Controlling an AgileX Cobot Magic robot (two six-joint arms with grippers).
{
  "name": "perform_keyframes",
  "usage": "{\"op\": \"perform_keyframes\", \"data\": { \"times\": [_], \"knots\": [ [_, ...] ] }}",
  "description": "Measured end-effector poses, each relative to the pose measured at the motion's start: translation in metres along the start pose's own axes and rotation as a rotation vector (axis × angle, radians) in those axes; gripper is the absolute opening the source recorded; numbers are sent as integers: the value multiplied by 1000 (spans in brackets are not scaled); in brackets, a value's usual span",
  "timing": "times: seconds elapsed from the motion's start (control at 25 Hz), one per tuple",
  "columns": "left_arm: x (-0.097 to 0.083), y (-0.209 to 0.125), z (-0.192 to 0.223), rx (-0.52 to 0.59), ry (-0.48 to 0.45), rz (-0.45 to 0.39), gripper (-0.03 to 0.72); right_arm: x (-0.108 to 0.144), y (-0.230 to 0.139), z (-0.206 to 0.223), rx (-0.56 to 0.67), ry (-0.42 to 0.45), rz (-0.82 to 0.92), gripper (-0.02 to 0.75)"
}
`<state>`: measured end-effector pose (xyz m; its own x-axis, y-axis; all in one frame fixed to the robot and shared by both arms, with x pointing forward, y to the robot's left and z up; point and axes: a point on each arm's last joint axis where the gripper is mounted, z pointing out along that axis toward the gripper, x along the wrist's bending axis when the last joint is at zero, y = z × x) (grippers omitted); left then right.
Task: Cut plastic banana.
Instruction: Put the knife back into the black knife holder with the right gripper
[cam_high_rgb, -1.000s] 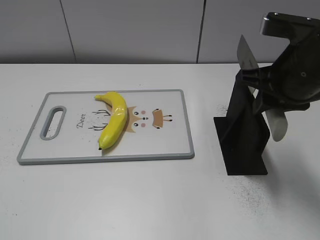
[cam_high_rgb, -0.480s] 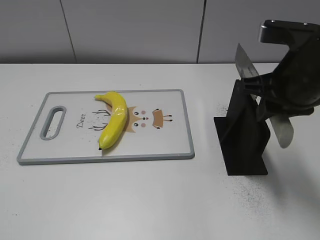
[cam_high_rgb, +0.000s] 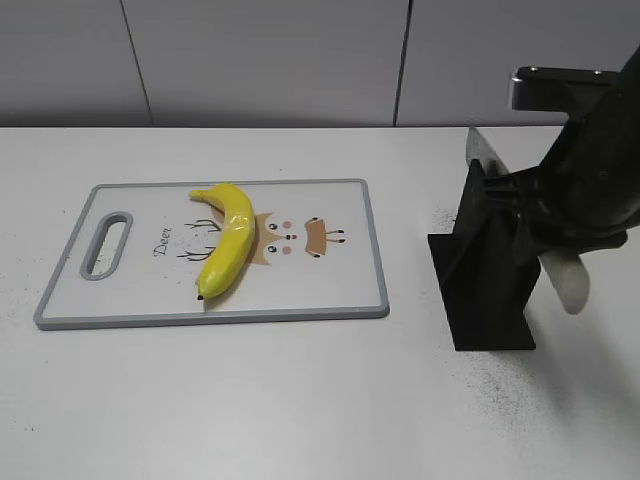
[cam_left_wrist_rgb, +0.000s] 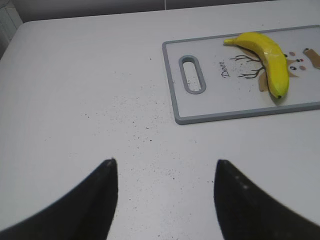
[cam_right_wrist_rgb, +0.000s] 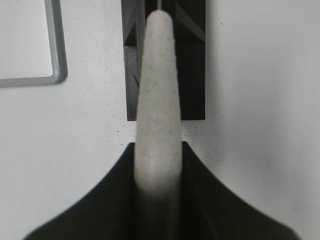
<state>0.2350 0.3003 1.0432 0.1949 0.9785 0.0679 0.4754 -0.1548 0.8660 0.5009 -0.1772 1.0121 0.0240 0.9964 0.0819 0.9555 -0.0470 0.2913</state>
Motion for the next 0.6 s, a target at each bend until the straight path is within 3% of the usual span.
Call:
{"op": "perform_keyframes", "data": {
  "times": [0.08, 0.32, 0.4, 0.6],
  "knots": [
    [0, 0, 0, 0, 0, 0, 573, 1, 0, 0, 5, 6, -11, 207],
    [0, 0, 0, 0, 1, 0, 570, 2, -1, -2, 6, 28, -33, 537],
    [0, 0, 0, 0, 1, 0, 569, 2, -1, -8, -22, 40, -39, 609],
    [0, 0, 0, 0, 2, 1, 579, -3, -2, -42, -148, 81, -132, 647]
  ]
}}
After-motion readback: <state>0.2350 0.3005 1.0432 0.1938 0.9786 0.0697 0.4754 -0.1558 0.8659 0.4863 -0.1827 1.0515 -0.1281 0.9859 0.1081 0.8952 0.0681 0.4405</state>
